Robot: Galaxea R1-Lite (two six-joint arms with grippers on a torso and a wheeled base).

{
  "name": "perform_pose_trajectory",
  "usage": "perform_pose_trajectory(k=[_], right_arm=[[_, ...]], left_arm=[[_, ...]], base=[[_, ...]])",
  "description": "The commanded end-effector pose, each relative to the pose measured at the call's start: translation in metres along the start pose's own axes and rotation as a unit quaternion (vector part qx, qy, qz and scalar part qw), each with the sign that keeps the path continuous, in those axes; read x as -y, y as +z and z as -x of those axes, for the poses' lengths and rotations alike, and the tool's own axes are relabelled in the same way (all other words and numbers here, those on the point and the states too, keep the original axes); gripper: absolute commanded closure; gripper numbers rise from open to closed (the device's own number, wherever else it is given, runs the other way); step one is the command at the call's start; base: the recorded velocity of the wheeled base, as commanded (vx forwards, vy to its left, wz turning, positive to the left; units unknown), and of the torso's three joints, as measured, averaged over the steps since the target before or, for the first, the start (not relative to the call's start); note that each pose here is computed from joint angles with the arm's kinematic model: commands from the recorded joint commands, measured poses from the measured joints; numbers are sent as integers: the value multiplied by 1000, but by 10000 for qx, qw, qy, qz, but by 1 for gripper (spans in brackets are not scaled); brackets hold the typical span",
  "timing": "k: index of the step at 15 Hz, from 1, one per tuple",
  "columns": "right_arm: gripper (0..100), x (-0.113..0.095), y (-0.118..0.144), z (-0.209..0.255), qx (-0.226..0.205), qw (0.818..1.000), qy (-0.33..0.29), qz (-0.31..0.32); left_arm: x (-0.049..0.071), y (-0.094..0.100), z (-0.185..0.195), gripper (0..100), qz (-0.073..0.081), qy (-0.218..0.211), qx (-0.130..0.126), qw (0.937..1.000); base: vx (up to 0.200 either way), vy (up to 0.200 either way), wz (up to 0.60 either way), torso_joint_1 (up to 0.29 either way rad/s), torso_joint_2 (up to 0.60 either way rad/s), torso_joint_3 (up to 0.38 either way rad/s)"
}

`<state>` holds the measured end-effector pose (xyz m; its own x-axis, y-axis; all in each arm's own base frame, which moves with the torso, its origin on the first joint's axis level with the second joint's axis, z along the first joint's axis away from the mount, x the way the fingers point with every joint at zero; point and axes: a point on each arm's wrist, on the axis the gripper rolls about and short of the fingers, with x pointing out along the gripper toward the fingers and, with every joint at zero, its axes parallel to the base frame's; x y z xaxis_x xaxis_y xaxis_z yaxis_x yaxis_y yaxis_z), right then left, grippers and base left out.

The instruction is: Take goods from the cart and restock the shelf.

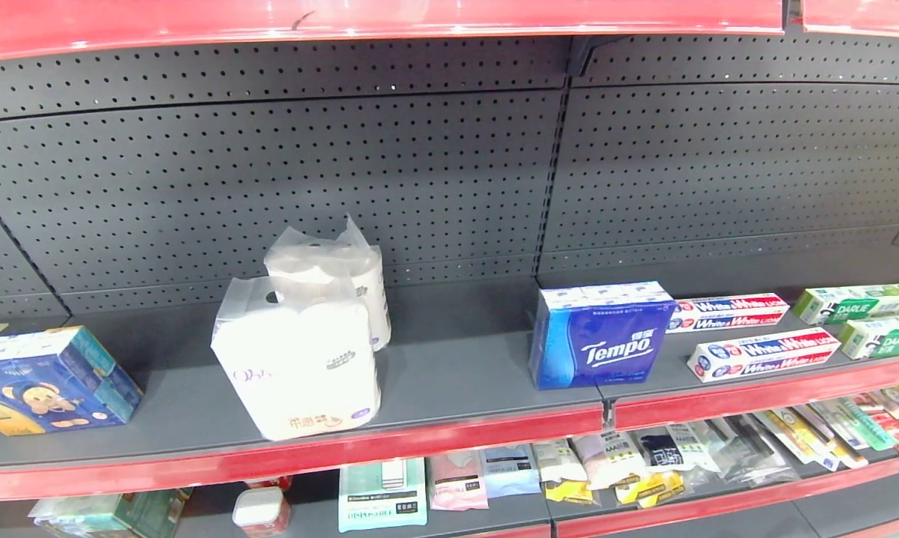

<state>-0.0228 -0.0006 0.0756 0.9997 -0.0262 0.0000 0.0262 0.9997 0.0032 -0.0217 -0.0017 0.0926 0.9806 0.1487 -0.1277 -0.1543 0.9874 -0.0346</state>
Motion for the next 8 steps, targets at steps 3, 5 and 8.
perform_pose_trajectory(k=[3,5,8], right_arm=[[0,0,0,0,0,10000,0,1],[0,0,0,0,-8,10000,0,1],[0,0,0,0,0,10000,0,1]], left_arm=[[-1,-16,-4,0,-262,-717,421,9962],[-3,-17,-1,0,-229,-646,636,9956],[-3,-16,-1,0,-288,-612,648,9956]], base=[[0,0,0,0,0,0],[0,0,0,0,0,0],[0,0,0,0,0,0]])
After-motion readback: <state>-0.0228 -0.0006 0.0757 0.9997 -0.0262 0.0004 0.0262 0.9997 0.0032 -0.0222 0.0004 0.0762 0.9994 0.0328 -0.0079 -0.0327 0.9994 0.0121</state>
